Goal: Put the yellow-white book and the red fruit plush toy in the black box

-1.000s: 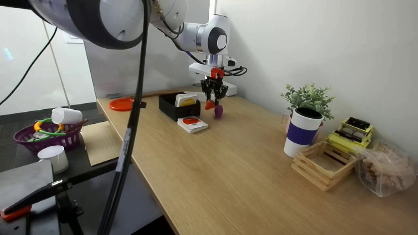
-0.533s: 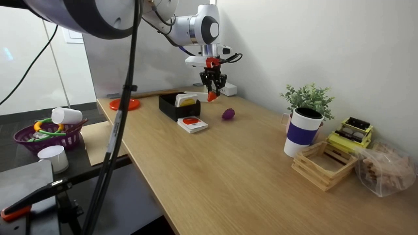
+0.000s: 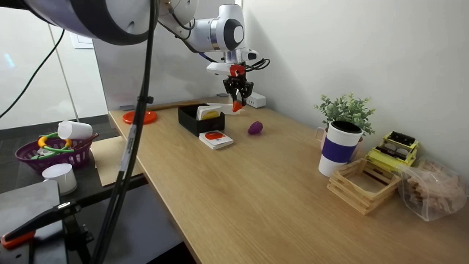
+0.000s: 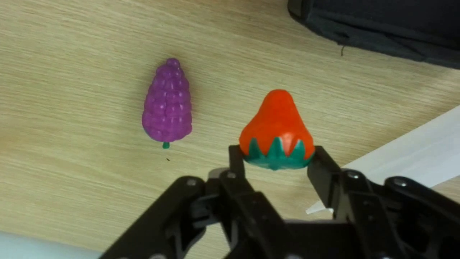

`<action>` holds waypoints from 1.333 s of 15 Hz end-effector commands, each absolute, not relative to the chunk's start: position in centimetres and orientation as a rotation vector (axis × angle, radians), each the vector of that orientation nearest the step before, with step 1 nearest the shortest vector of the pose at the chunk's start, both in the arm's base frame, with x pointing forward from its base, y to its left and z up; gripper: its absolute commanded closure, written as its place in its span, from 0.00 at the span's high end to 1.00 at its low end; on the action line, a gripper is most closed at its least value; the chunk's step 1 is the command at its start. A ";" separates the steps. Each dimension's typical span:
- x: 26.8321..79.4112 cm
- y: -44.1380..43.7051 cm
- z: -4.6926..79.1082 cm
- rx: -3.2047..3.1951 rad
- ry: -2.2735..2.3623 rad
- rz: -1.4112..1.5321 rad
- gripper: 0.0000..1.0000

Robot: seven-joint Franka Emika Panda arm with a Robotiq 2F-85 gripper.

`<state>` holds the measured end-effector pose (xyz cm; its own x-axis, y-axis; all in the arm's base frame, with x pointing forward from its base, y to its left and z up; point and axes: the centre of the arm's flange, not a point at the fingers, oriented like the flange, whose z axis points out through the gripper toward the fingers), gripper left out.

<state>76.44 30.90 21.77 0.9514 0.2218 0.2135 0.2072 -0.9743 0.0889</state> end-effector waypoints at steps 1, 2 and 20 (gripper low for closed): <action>75.2 30.4 21.5 3.118 0.422 0.370 0.23; 75.1 30.6 21.6 3.131 0.447 0.377 0.23; 67.9 37.3 23.6 3.206 0.448 0.003 0.23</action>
<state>71.85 38.96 23.20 0.9465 0.3055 0.1041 0.3128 -0.9477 -0.0630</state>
